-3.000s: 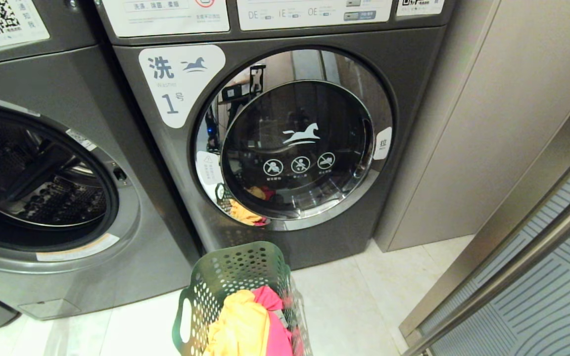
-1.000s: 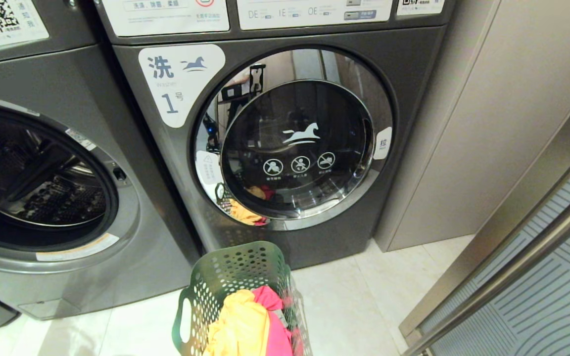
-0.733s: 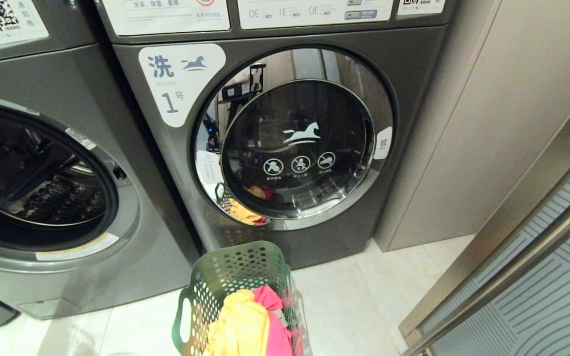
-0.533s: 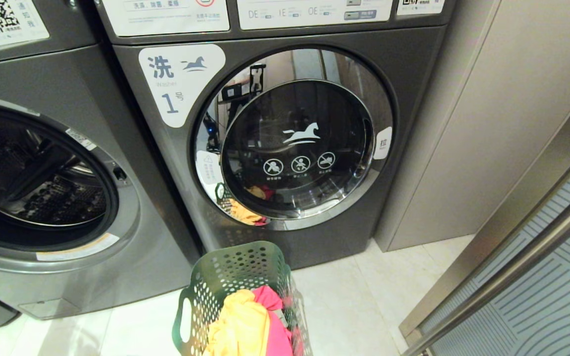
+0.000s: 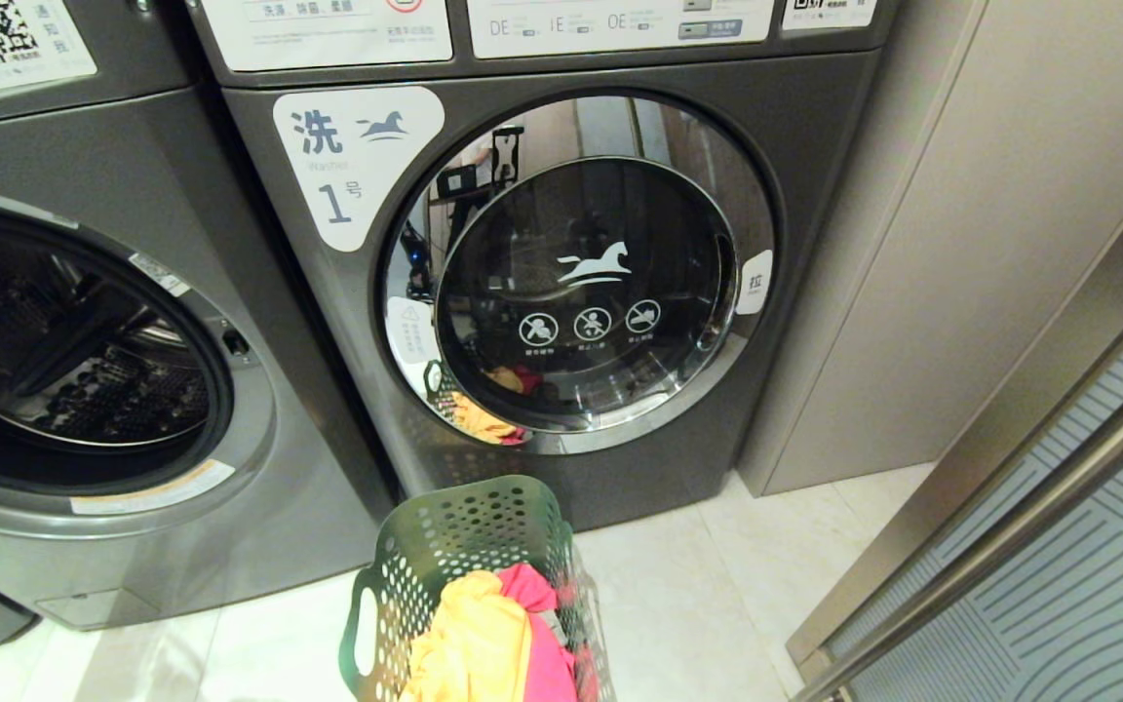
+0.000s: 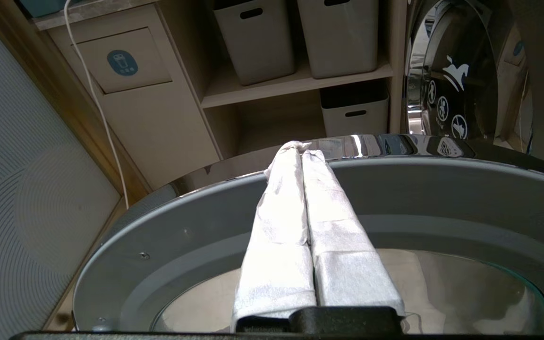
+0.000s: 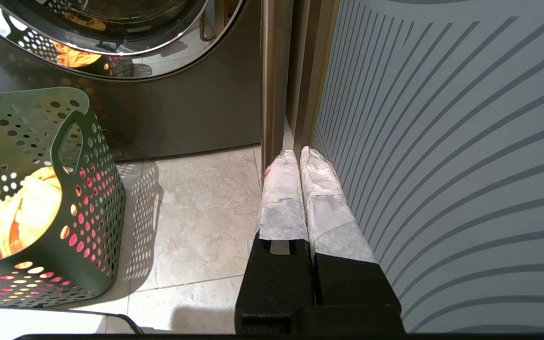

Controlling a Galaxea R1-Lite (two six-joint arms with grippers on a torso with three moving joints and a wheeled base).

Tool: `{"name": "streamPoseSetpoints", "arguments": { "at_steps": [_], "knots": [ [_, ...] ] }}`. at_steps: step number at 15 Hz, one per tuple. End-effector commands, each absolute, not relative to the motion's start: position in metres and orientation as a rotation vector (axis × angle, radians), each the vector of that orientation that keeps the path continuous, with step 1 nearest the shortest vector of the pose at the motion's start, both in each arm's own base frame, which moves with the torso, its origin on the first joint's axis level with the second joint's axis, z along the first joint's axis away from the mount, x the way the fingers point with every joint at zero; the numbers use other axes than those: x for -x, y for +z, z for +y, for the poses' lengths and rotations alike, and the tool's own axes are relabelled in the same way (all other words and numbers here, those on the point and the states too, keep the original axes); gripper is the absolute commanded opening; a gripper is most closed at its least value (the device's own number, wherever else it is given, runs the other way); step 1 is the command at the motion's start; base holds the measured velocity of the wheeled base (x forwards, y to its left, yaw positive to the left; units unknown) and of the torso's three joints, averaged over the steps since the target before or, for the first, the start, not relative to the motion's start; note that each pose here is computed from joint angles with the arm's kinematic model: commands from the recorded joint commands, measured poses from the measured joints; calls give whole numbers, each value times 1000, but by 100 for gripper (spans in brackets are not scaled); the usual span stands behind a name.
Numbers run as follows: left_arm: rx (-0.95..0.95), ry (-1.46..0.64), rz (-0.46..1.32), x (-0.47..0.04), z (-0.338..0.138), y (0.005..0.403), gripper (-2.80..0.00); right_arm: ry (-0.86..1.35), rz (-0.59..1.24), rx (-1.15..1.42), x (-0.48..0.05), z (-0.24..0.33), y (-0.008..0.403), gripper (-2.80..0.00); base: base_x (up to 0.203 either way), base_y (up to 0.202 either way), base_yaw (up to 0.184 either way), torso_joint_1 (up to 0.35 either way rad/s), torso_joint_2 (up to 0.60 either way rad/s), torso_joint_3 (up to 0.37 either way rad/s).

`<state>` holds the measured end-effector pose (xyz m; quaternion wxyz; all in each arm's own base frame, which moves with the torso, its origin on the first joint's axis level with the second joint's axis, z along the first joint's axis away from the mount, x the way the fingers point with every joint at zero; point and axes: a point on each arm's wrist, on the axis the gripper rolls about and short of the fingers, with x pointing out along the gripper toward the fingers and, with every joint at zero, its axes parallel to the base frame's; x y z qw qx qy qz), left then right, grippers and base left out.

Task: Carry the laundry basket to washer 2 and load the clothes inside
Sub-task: Place the clothes into the washing machine

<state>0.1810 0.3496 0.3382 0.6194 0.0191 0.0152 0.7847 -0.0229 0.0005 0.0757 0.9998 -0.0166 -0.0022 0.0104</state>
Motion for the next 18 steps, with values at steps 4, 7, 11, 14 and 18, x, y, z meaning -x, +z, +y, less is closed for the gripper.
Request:
{"name": "streamPoseSetpoints", "arguments": {
  "at_steps": [4, 7, 11, 14, 18],
  "knots": [
    [-23, 1817, 97, -170, 339, 344, -280, 21, -5, 35, 23, 1, 76, -280, 0, 0, 0, 0, 0, 0],
    [36, 1845, 120, -160, 354, 330, -280, 21, -5, 34, 23, 1, 76, -280, 0, 0, 0, 0, 0, 0],
    [120, 1794, 205, -162, 364, 307, -280, 21, -5, 34, 23, 1, 76, -280, 0, 0, 0, 0, 0, 0],
    [161, 1757, 238, -165, 361, 301, -280, 21, -5, 29, 23, 1, 76, -280, 0, 0, 0, 0, 0, 0],
    [169, 1728, 246, -178, 348, 305, -280, 21, -5, 31, 23, 1, 76, -280, 0, 0, 0, 0, 0, 0]
  ]
}}
